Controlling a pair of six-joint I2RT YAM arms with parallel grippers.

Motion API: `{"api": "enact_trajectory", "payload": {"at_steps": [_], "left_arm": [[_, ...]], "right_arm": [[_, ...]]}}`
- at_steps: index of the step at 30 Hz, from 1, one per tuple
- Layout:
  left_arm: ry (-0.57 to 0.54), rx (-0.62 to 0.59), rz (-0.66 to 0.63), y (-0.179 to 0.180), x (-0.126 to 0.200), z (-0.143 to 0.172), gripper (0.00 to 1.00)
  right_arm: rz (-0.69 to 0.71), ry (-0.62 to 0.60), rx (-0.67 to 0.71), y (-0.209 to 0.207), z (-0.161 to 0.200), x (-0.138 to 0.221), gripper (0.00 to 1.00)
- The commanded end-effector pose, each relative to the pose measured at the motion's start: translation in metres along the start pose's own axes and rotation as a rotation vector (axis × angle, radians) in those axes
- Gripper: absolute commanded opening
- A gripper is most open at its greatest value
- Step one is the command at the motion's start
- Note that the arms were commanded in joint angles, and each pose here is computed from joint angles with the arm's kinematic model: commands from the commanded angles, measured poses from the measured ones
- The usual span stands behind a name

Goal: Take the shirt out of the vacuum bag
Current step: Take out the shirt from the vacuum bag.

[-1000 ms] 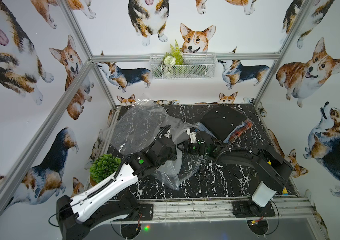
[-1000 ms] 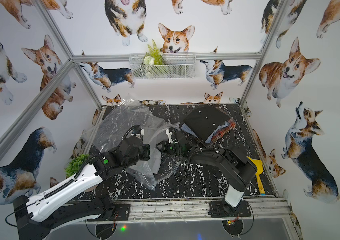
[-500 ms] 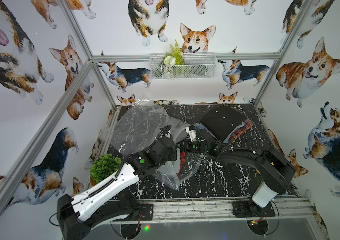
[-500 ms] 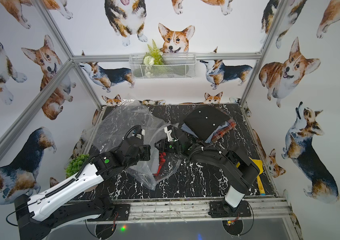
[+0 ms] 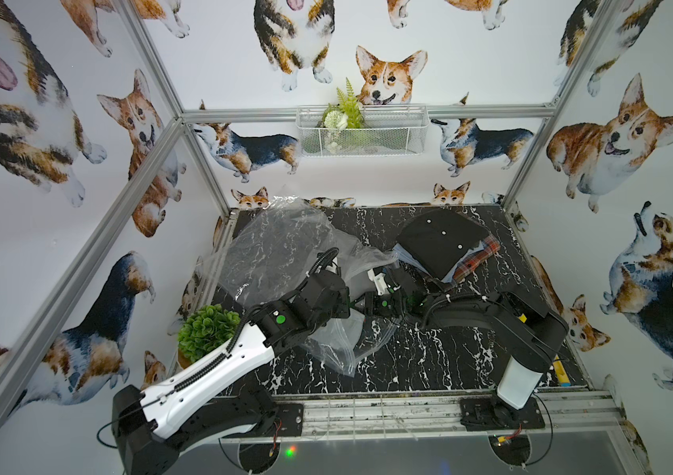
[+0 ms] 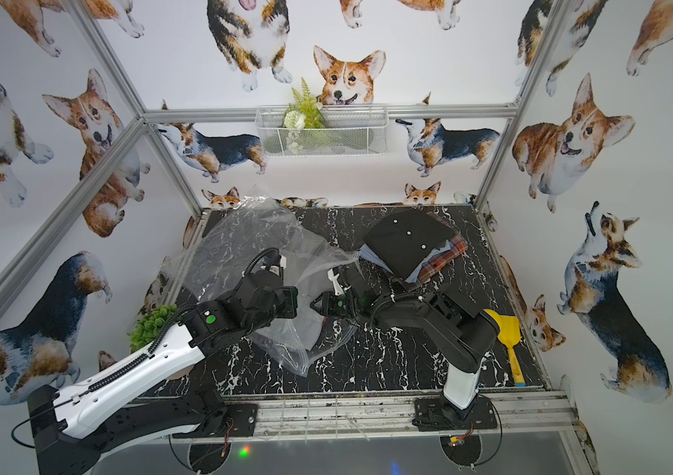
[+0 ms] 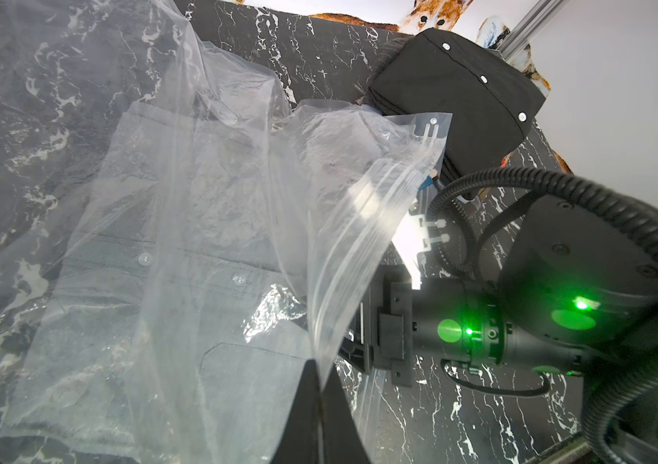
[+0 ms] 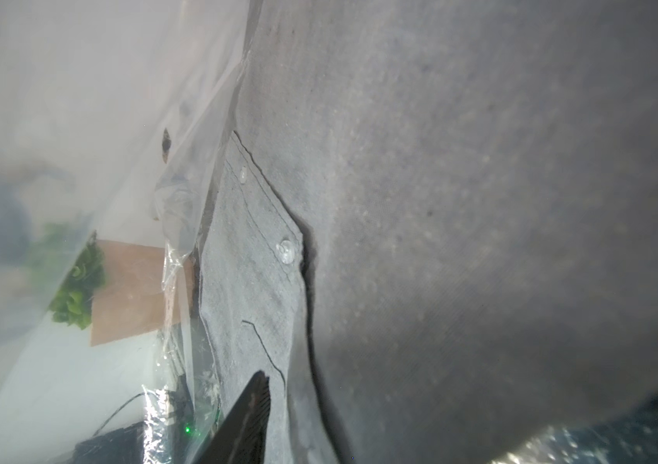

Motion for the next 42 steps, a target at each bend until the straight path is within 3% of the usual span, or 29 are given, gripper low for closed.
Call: {"api": "enact_trajectory", "payload": {"at_steps": [1,11,18,21,26,42], "left_arm": [[-0.007,0.024,0.01,-0.002,-0.003,0.0,0.0],[-0.007,0.029,0.008,0.002,-0.002,0.005,0.0],[-0.002,0.037,0.013,0.003,-0.004,0.009,0.0],[-0.005,0.038,0.011,0.004,-0.003,0.009,0.0],[-0.009,0.032,0.003,0.006,-0.001,0.009,0.0],[-0.017,0.032,-0.004,0.005,-0.003,0.007,0.0]], "right_arm": [[-0.061,-0.012,0.004,0.009,-0.001,-0.008,0.44],[-0.086,-0.065,0.049,0.026,-0.013,-0.021,0.45],[-0.091,-0.069,0.021,0.025,-0.019,-0.037,0.37],[-0.096,-0.076,0.018,0.027,-0.022,-0.039,0.18],[-0.092,-0.107,0.057,0.038,-0.027,-0.025,0.0],[-0.184,-0.188,0.152,0.096,-0.04,0.052,0.0]]}}
Point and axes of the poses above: each gripper's point midway between its finger pads, its own x axis back along the fingers, its own y axis along the line the jaws close on, z = x × y, the point moved 5 cm from there along x, back along the fingers, and after that the axes turned 6 degrees about -x, right-handed, at the moved point
